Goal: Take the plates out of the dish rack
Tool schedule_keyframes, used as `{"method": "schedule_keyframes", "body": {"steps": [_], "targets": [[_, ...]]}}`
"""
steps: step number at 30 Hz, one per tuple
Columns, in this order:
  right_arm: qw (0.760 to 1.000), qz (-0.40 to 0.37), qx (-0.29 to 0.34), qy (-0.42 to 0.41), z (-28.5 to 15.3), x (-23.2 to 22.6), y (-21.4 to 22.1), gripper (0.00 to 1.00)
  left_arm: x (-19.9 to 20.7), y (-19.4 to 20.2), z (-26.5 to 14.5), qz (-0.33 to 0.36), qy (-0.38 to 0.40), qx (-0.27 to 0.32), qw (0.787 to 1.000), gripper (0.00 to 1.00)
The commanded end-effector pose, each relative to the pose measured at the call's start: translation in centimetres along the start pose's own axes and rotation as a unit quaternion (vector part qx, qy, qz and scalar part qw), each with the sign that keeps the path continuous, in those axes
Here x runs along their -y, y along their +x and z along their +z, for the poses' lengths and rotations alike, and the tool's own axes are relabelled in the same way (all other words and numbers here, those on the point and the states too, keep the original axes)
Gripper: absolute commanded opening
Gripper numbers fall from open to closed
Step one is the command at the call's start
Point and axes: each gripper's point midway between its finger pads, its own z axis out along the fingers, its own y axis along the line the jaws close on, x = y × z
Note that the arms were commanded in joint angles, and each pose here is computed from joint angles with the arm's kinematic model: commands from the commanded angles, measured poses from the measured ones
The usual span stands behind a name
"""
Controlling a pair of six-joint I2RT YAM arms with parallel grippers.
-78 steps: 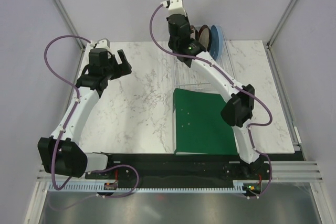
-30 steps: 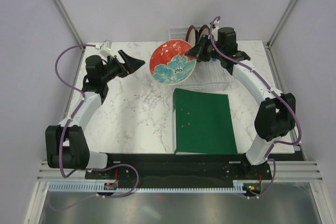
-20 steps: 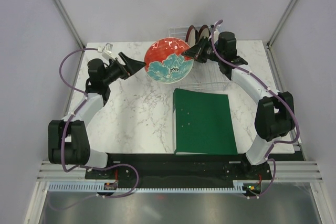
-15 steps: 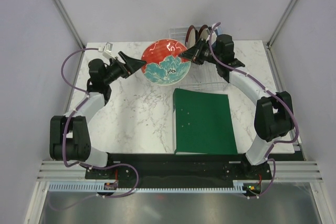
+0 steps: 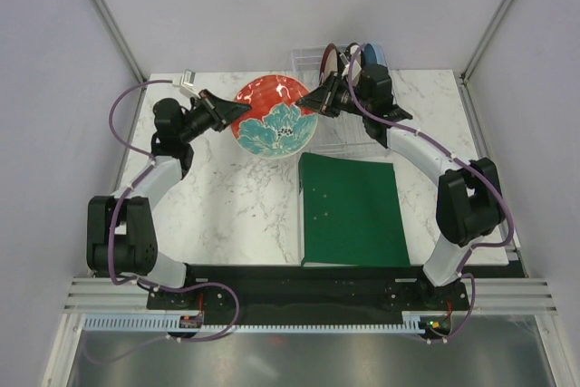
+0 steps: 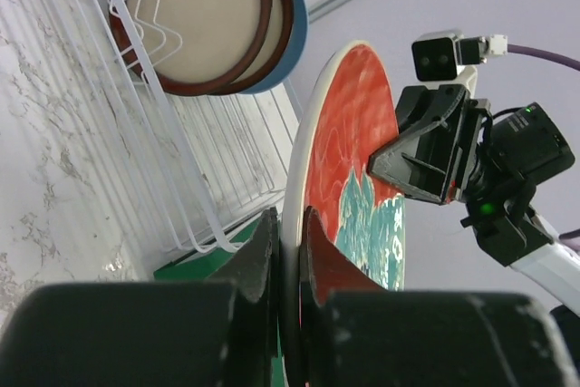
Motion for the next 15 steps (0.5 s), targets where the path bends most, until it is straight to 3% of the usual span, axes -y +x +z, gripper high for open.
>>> {"method": "schedule_keyframes", "body": {"steps": [1,2,4,6,7,15], "targets": [[0.993,-0.046,0.052,-0.094,-1.8,-7.7,-3.9,0.06,-0.7,0.1,0.5,0.044,-0.02,-0.023,0.999,0.02],[0.994,-0.051,0.052,-0.086,-1.7,-7.4,-3.9,0.14,-1.0,0.0,0.5,0.052,-0.033,-0.023,0.998,0.02],[0.994,-0.07,0.056,-0.066,-2.0,-7.1,-4.1,0.46,-1.6,-0.5,0.0,0.081,-0.077,-0.017,0.994,0.02],[0.993,-0.089,0.06,-0.048,-2.0,-6.9,-4.7,0.7,-1.7,-1.2,-0.6,0.11,-0.104,-0.008,0.988,0.02],[0.994,-0.089,0.057,-0.033,-2.0,-6.4,-4.6,0.94,-2.3,-1.6,-0.9,0.112,-0.133,-0.005,0.985,0.02],[0.981,-0.154,0.096,0.063,-2.5,-4.2,-8.2,0.98,-3.4,-4.7,-3.1,0.149,-0.22,0.04,0.963,0.02]]}}
